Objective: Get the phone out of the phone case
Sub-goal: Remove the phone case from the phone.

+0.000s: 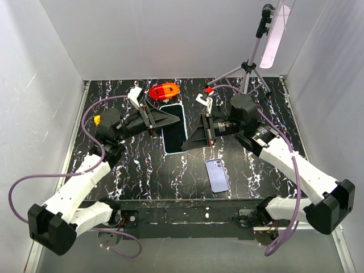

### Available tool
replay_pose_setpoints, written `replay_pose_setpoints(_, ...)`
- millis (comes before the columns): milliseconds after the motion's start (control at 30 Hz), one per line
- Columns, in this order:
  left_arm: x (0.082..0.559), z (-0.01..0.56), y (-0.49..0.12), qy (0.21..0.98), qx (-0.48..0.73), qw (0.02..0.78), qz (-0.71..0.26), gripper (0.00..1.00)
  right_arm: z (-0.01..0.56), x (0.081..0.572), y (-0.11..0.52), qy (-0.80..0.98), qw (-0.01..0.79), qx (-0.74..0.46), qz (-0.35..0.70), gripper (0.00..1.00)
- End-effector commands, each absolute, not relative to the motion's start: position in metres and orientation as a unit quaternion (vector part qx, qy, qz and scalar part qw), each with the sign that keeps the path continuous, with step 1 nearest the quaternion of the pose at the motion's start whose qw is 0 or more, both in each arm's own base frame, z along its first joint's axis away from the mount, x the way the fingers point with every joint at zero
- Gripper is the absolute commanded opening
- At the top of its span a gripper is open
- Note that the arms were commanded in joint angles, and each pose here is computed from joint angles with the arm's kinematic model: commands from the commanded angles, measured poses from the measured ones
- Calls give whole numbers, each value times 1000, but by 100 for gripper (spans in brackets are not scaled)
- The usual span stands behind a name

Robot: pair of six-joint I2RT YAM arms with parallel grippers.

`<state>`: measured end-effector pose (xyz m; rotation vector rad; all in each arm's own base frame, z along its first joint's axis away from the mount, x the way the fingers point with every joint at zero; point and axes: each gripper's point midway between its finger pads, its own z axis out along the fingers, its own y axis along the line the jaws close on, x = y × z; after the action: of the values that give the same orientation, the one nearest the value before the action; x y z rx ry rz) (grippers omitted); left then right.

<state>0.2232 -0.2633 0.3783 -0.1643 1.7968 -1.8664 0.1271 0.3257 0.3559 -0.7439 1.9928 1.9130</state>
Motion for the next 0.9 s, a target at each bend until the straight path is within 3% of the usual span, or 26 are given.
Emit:
replay_pose_setpoints(0,200,411,-270,643,36,259,-719,46,391,98,315,614,138,-344,697,1)
replay_pose_setpoints(67,201,414,-271,645,45,263,-717,43,392,95,312,611,135,-349,697,1)
replay_pose_setpoints(133,200,415,-272,645,54,262,-716,33,394,95,310,610,134,-350,698,1)
replay_pose_setpoints(267,196,420,-273,635,70,261,-724,5,392,104,312,627,133,-331,693,1)
replay_pose_setpoints(300,196,422,-272,633,71,262,-725,0,388,111,312,639,135,-315,689,12)
replay_pose_setpoints(400,199,431,-270,632,62,284,-718,0,378,127,315,677,154,-262,671,39)
replay_pose_setpoints(500,207,433,-265,640,35,309,-702,0,384,130,312,673,186,-235,677,50)
replay_pose_setpoints(667,216,433,-261,638,1,323,-699,0,387,132,308,674,209,-204,678,47)
replay_pose_setpoints(867,223,431,-262,634,-28,312,-707,0,393,118,307,641,183,-230,709,45)
